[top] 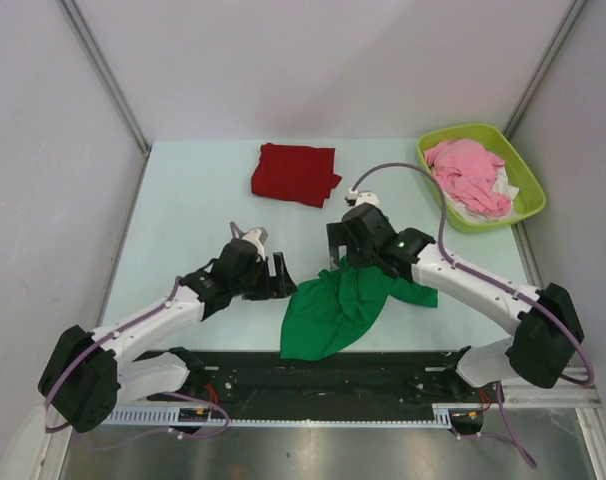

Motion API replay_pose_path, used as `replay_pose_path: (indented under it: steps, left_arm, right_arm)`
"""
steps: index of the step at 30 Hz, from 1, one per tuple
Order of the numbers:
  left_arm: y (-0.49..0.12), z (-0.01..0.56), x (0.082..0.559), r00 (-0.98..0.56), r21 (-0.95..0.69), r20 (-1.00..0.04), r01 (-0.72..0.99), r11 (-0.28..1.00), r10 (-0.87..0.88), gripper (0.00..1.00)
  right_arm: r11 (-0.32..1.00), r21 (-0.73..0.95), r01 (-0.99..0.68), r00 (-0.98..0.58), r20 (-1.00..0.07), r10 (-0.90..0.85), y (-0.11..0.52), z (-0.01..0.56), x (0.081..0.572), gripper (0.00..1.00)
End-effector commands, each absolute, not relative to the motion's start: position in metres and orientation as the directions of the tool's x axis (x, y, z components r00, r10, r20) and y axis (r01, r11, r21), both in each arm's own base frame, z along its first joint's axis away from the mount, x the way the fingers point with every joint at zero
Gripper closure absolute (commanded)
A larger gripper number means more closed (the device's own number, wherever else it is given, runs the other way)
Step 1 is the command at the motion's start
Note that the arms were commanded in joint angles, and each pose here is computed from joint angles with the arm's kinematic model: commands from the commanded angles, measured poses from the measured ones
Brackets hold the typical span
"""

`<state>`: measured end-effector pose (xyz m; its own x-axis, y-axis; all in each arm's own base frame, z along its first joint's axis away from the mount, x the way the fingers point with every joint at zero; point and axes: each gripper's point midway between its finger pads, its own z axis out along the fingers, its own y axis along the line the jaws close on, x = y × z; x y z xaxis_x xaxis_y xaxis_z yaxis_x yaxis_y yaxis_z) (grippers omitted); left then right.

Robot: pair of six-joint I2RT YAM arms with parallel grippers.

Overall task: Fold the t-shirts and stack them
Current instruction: Flatten the tshirt out

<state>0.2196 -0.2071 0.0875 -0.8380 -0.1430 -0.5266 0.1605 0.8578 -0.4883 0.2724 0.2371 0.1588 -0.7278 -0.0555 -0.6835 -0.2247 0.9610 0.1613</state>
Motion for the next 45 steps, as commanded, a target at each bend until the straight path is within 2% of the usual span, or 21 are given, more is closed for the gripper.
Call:
replay_pose_path:
  steps: [1,7,10,13,14,15,17,20,22,27,30,31,35,40,45]
  left_arm:
    - [-0.202,0.086,0.215,-0.812,-0.538,-0.522,0.075,0.84,-0.262,0.15]
    - [-0.202,0.079,0.198,-0.827,-0.583,-0.484,0.062,0.81,-0.285,0.21]
    - [-0.198,0.071,0.193,-0.829,-0.576,-0.48,0.051,0.816,-0.287,0.21]
    - [-0.197,0.067,0.19,-0.834,-0.577,-0.472,0.048,0.815,-0.285,0.21]
    - [-0.197,0.067,0.19,-0.833,-0.581,-0.473,0.048,0.813,-0.289,0.21]
    - [-0.198,0.068,0.19,-0.832,-0.585,-0.472,0.05,0.81,-0.29,0.21]
    - [-0.201,0.071,0.191,-0.832,-0.599,-0.471,0.057,0.799,-0.294,0.21]
    - [-0.21,0.079,0.194,-0.833,-0.609,-0.477,0.083,0.788,-0.281,0.21]
    - [-0.216,0.081,0.194,-0.838,-0.611,-0.477,0.099,0.786,-0.265,0.21]
    - [-0.228,0.084,0.194,-0.844,-0.611,-0.479,0.122,0.782,-0.243,0.2]
    - [-0.231,0.081,0.193,-0.849,-0.611,-0.471,0.121,0.782,-0.237,0.2]
    - [-0.232,0.081,0.193,-0.849,-0.612,-0.472,0.124,0.781,-0.236,0.2]
    - [-0.234,0.079,0.192,-0.851,-0.618,-0.469,0.124,0.776,-0.237,0.2]
    - [-0.249,0.078,0.194,-0.864,-0.619,-0.46,0.147,0.772,-0.204,0.2]
    - [-0.27,0.079,0.195,-0.873,-0.595,-0.464,0.186,0.782,-0.146,0.2]
  right_arm:
    - [0.923,0.187,-0.336,-0.728,-0.674,-0.128,0.281,0.139,0.266,0.02]
    - [0.883,0.211,-0.42,-0.738,-0.645,-0.198,0.316,0.109,0.259,0.07]
    - [0.881,0.213,-0.422,-0.746,-0.633,-0.204,0.319,0.101,0.259,0.15]
    - [0.89,0.189,-0.416,-0.753,-0.621,-0.22,0.316,0.091,0.26,0.32]
    - [0.895,0.177,-0.41,-0.754,-0.619,-0.222,0.314,0.089,0.261,0.44]
    - [0.898,0.167,-0.407,-0.756,-0.614,-0.228,0.312,0.087,0.26,0.49]
    - [0.904,0.149,-0.401,-0.755,-0.612,-0.234,0.309,0.083,0.262,0.59]
    - [0.907,0.126,-0.401,-0.753,-0.609,-0.248,0.306,0.079,0.264,0.65]
    - [0.909,0.111,-0.401,-0.753,-0.605,-0.259,0.305,0.074,0.265,0.66]
    - [0.912,0.088,-0.402,-0.757,-0.593,-0.276,0.302,0.065,0.266,0.53]
    - [0.912,0.08,-0.401,-0.761,-0.584,-0.283,0.301,0.06,0.266,0.54]
    - [0.914,0.078,-0.399,-0.763,-0.581,-0.284,0.3,0.058,0.266,0.57]
    - [0.917,0.074,-0.392,-0.763,-0.583,-0.279,0.3,0.058,0.266,1.0]
    - [0.936,0.032,-0.35,-0.737,-0.626,-0.254,0.289,0.072,0.276,1.0]
    - [0.953,0.049,-0.299,-0.658,-0.734,-0.168,0.272,0.135,0.282,1.0]
